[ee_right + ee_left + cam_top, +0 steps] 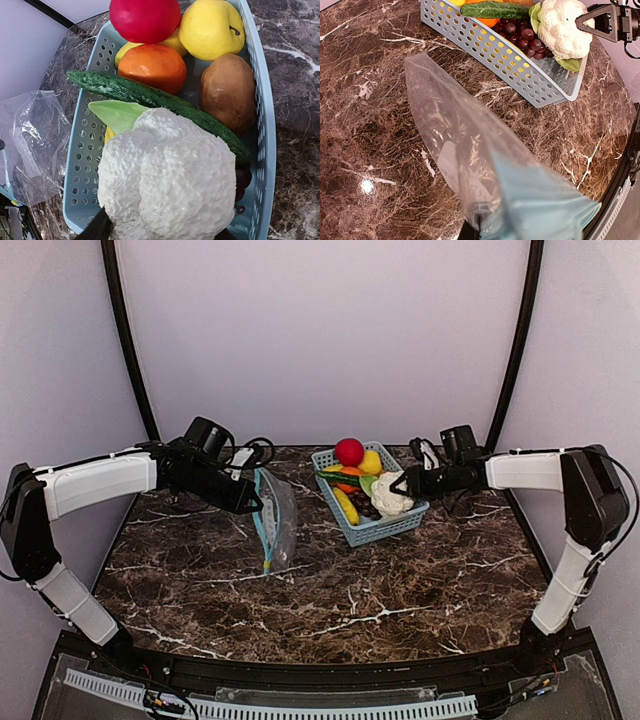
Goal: Place the food in the zip-top bag and seal the zipper
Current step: Pick up the fake vegetable from the bin.
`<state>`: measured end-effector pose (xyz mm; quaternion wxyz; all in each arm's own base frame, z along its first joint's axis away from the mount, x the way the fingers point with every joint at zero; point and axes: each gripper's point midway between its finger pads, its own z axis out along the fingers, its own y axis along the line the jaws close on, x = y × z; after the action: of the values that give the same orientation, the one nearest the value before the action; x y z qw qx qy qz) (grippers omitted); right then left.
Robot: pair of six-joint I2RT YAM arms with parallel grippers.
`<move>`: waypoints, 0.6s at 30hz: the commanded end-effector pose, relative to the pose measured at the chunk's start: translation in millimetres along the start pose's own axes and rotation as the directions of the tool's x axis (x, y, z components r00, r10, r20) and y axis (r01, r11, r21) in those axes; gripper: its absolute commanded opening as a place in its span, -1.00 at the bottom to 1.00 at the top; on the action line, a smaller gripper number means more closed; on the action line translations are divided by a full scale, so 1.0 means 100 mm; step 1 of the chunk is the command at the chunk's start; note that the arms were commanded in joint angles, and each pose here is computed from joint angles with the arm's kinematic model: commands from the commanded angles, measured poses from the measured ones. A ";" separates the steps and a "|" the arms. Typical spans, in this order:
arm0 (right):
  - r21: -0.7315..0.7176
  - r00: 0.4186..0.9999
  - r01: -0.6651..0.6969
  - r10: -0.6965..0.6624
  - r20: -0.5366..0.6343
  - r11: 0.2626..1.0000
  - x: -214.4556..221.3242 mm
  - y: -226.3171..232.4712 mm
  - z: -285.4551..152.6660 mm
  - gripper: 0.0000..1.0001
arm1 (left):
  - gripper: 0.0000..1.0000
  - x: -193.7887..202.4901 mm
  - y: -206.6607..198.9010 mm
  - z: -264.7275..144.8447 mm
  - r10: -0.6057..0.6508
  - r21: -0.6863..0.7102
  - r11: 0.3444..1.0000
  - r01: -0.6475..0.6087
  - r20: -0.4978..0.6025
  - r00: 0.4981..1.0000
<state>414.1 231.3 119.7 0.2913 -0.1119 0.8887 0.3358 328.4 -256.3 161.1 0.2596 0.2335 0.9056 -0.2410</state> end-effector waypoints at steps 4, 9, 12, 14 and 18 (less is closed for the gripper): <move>0.036 0.995 0.027 -0.030 0.094 0.999 -0.33 0.22 -0.36 -0.69 | -0.99 -0.01 -0.06 -0.10 -0.012 0.028 1.000 0.011 0.032 0.999; 0.050 0.982 0.062 -0.069 0.178 0.997 -0.53 0.42 -0.70 -0.96 | -0.99 -0.10 -0.12 -0.18 -0.046 0.046 0.998 0.044 0.057 0.997; 0.020 0.971 0.094 -0.096 0.218 0.995 -0.59 0.61 -0.92 -1.00 | -0.99 -0.17 -0.17 -0.20 -0.103 0.072 0.993 0.098 0.079 0.992; -0.007 0.962 0.126 -0.120 0.244 0.992 -0.60 0.79 -1.05 -1.00 | -0.99 -0.19 -0.20 -0.16 -0.147 0.103 0.985 0.138 0.091 0.985; -0.080 0.948 0.201 -0.173 0.268 0.976 -0.49 1.21 -1.21 -1.00 | -0.99 -0.23 -0.29 -0.04 -0.211 0.152 0.969 0.194 0.105 0.972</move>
<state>380.6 219.5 253.6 0.4117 -0.1272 0.8386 0.3331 330.3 -268.9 179.2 0.2695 0.1771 0.8984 -0.2982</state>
